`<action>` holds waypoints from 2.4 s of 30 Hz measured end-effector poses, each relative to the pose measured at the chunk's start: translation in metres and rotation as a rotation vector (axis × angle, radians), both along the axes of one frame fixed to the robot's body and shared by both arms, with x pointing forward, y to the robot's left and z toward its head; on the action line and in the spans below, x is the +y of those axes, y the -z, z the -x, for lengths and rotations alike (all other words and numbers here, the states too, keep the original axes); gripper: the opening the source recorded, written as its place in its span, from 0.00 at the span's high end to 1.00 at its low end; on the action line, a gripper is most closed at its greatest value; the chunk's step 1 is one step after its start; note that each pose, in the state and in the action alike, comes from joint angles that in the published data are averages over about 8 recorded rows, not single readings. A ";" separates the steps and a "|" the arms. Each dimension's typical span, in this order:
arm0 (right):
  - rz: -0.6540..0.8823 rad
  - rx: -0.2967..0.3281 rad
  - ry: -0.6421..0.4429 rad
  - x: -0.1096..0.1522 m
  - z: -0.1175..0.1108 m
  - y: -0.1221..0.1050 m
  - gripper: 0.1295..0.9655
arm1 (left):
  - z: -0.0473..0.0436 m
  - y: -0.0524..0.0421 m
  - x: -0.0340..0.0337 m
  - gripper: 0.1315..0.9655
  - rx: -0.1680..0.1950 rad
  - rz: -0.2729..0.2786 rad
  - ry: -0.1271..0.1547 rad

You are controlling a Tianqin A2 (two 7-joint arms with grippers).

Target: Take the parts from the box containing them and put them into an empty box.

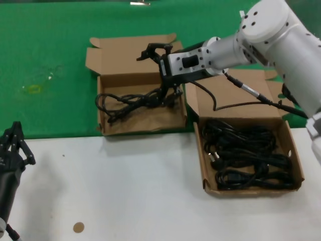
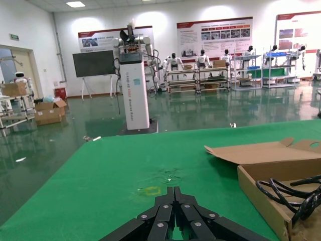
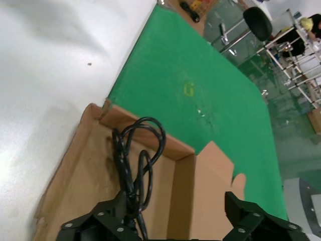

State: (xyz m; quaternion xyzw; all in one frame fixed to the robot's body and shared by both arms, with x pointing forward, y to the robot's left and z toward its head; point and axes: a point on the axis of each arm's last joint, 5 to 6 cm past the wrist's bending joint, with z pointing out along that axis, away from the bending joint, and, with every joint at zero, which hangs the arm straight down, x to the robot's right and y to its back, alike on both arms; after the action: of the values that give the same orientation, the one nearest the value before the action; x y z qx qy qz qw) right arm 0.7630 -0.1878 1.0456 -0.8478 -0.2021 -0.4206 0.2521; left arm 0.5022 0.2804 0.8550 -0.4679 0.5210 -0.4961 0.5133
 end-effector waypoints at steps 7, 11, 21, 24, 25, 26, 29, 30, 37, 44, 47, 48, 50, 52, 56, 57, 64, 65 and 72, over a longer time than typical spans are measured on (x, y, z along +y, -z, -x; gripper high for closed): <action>-0.029 -0.016 -0.006 -0.004 0.009 -0.010 0.27 | 0.0000 0.0000 0.0000 0.98 0.000 0.000 0.000; -0.038 -0.020 -0.008 -0.005 0.012 -0.013 0.24 | 0.0000 0.0000 0.0000 0.98 0.000 0.000 0.000; -0.082 -0.020 0.006 -0.004 0.015 -0.003 0.07 | 0.0000 0.0000 0.0000 0.96 0.000 0.000 0.000; -0.125 -0.019 0.022 -0.003 0.019 0.007 0.04 | 0.0000 0.0000 0.0000 0.94 0.000 0.000 0.000; -0.141 -0.019 0.029 -0.003 0.020 0.011 0.03 | 0.0000 0.0000 0.0000 0.93 0.000 0.000 0.000; -0.158 -0.018 0.036 -0.002 0.021 0.014 0.02 | 0.0000 0.0000 0.0000 0.92 0.000 0.000 0.000; -0.212 -0.015 0.058 -0.002 0.026 0.027 0.01 | 0.0000 0.0000 0.0000 0.88 0.000 0.000 0.000; -0.231 -0.013 0.067 -0.002 0.028 0.031 0.01 | 0.0000 0.0000 0.0000 0.87 0.000 0.000 0.000; -0.366 -0.005 0.133 -0.003 0.042 0.059 0.00 | 0.0000 0.0000 0.0000 0.80 0.000 0.000 0.000; -0.500 0.007 0.210 -0.007 0.060 0.085 0.00 | 0.0000 0.0000 0.0000 0.66 0.000 0.000 0.000; -0.556 0.012 0.246 -0.009 0.068 0.095 0.00 | 0.0000 0.0000 0.0000 0.56 0.000 0.000 0.000; -0.575 0.013 0.258 -0.010 0.071 0.099 0.00 | 0.0000 0.0000 0.0000 0.53 0.000 0.000 0.000; -0.612 0.016 0.283 -0.013 0.077 0.105 0.00 | 0.0000 0.0000 0.0000 0.47 0.000 -0.001 0.000; -0.649 0.019 0.309 -0.015 0.083 0.111 0.00 | 0.0000 0.0000 0.0000 0.43 0.000 -0.001 0.000; -0.722 0.025 0.362 -0.020 0.096 0.123 0.00 | 0.0000 0.0000 0.0000 0.32 0.000 0.000 0.000; -0.740 0.026 0.375 -0.021 0.099 0.126 0.00 | 0.0000 0.0000 0.0000 0.29 0.000 0.000 0.000; -0.859 0.034 0.473 -0.032 0.124 0.145 0.00 | 0.0000 0.0000 0.0000 0.20 0.000 0.000 0.000; -0.876 0.035 0.488 -0.034 0.127 0.147 0.00 | 0.0000 0.0000 0.0000 0.18 0.000 0.000 0.000; -0.992 0.037 0.592 -0.046 0.154 0.162 0.00 | 0.0000 0.0000 0.0000 0.06 0.000 0.000 0.000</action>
State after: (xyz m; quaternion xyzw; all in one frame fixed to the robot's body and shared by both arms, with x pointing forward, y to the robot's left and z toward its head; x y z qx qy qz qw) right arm 0.6086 -0.2340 0.8832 -0.6559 0.2696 -0.5028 0.4943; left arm 0.5022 0.2804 0.8550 -0.4679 0.5210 -0.4961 0.5133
